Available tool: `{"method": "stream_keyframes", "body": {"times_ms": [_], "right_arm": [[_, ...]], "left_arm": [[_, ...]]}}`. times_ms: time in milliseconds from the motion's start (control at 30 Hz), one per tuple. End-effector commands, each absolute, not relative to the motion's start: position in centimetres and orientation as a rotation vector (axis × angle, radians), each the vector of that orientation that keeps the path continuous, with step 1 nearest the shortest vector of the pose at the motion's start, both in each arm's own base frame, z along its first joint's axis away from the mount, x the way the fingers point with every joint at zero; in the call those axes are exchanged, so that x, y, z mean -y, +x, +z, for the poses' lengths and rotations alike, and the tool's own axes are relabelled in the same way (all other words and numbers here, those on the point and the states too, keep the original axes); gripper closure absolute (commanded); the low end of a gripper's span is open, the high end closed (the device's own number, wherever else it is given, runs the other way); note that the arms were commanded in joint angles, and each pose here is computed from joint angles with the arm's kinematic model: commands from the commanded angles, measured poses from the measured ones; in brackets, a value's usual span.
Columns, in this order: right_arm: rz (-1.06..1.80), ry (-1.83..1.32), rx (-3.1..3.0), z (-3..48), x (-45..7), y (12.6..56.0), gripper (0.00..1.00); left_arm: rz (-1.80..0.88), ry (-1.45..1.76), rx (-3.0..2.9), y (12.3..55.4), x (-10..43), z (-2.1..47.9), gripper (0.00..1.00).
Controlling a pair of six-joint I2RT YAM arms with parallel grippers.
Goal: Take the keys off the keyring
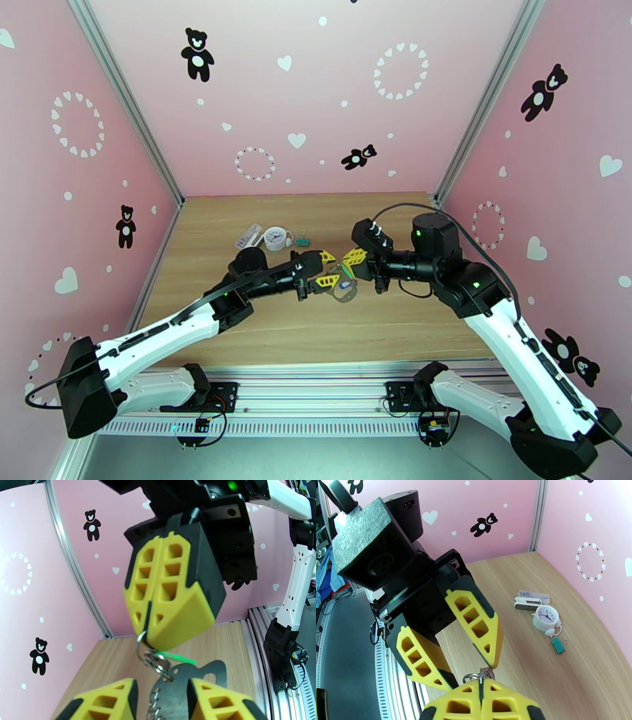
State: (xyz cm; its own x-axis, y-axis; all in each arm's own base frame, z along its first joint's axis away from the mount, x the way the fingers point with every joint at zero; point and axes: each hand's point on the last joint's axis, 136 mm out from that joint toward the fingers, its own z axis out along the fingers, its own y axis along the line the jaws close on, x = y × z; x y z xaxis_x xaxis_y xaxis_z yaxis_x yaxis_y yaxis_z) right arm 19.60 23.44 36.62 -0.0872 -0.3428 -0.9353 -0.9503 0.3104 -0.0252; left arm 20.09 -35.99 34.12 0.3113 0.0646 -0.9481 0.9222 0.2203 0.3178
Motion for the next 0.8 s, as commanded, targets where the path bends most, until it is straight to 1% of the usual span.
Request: {"method": "stream_keyframes", "body": {"times_ms": [0,133,333,500,667,733,767], "right_arm": [[0.806,-1.191,-1.561,38.46,-23.61,19.48,1.00],[0.808,-1.190,-1.566,38.22,-23.63,19.52,1.00],[0.806,-1.183,-1.552,38.31,-23.52,19.37,1.00],[0.818,-1.187,-1.550,38.26,-23.64,19.26,1.00],[0.821,-1.191,-1.558,37.89,-23.70,19.32,1.00],[0.817,-1.190,-1.557,37.89,-23.65,19.32,1.00],[0.820,-1.189,-1.555,37.84,-23.67,19.32,1.00]], "left_arm": [[-0.791,1.184,-1.054,20.06,36.26,34.57,0.61],[-0.802,1.181,-1.050,20.15,36.54,34.68,0.64],[-0.786,1.158,-1.068,20.72,36.52,34.48,0.73],[-0.786,1.168,-1.061,20.63,36.61,34.28,0.73],[-0.789,1.171,-1.057,20.63,36.74,34.42,0.75],[-0.784,1.172,-1.058,20.71,36.76,34.43,0.78],[-0.783,1.173,-1.060,20.74,36.75,34.41,0.81]]}}
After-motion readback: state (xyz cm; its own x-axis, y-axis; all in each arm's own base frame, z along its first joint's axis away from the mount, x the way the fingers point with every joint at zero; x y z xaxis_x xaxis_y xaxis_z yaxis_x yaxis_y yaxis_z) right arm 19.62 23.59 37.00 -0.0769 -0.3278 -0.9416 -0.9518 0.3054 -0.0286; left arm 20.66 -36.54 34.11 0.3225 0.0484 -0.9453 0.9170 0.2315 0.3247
